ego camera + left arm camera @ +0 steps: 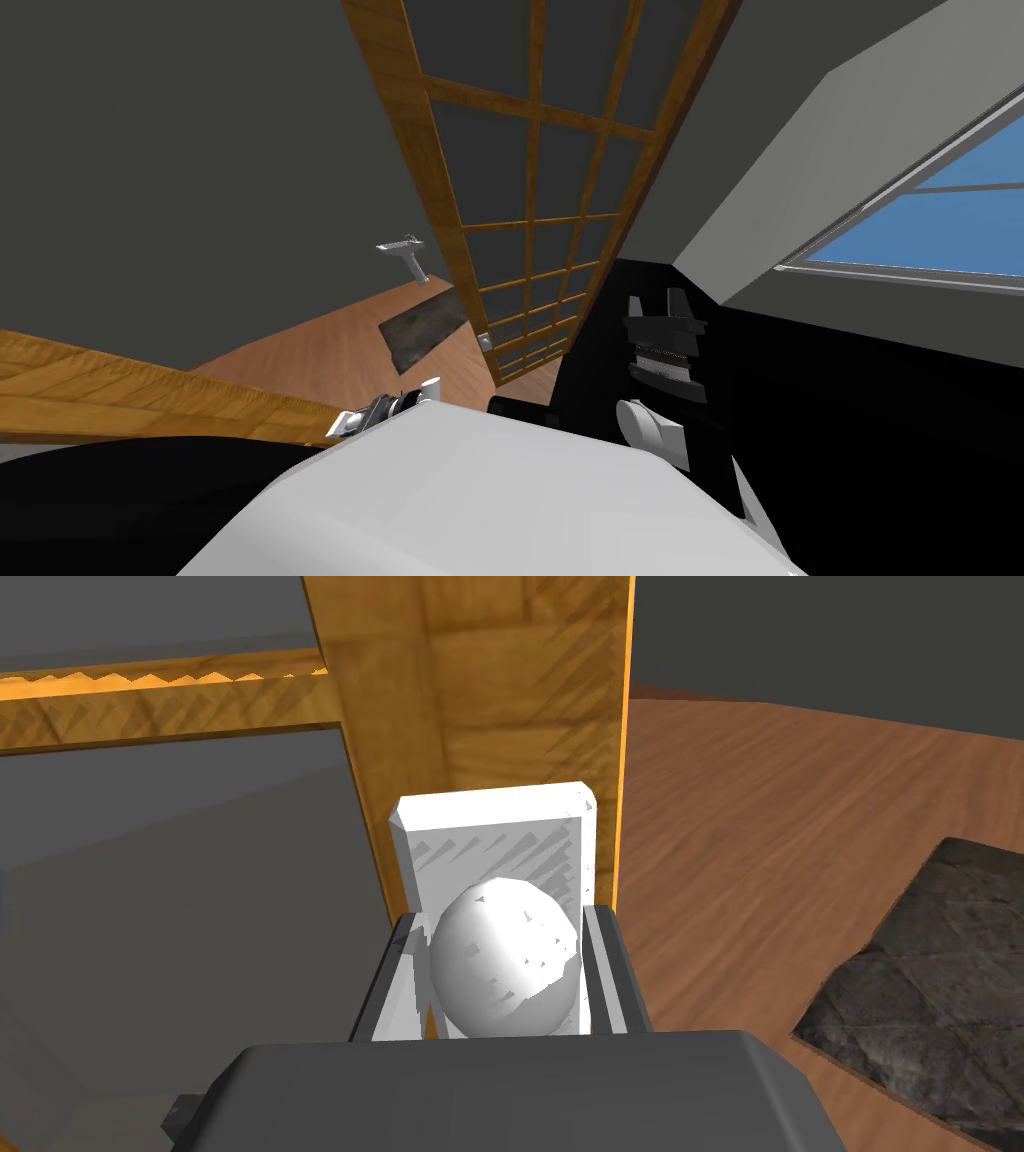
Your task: Push the door open
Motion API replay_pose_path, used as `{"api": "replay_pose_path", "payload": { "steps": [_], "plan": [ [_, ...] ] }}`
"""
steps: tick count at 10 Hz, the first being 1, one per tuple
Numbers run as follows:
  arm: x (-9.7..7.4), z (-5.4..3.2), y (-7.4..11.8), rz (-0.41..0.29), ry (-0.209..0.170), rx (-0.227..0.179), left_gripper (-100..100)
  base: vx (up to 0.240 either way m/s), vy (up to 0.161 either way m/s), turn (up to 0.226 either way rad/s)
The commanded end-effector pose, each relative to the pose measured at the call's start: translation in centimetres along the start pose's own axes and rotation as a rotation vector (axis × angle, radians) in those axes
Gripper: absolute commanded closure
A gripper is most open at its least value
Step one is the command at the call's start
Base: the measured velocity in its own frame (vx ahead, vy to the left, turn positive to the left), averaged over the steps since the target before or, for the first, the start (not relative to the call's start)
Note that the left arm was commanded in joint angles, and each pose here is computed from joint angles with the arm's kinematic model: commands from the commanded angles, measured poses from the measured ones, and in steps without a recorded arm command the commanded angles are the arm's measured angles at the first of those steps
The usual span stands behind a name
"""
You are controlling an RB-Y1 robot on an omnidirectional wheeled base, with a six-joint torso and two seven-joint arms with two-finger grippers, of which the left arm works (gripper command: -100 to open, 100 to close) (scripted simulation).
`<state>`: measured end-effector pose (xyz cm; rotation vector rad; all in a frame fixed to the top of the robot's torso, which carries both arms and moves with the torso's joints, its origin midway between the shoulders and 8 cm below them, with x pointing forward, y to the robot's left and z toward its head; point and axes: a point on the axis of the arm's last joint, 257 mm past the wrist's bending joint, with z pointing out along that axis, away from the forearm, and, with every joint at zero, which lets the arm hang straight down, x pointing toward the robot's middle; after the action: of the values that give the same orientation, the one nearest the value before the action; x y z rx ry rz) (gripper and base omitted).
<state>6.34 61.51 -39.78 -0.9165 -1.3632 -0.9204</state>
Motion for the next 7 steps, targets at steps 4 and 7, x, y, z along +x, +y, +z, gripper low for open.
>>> {"api": "replay_pose_path", "payload": {
  "steps": [4, 7],
  "plan": [
    [-0.1, 0.89, -3.2, 0.002, -0.005, 0.105, 100, 0.037, 0.13, 0.028],
    [-0.4, 0.76, -3.8, 0.004, -0.013, 0.122, 100, 0.036, 0.159, 0.037]
  ]
}}
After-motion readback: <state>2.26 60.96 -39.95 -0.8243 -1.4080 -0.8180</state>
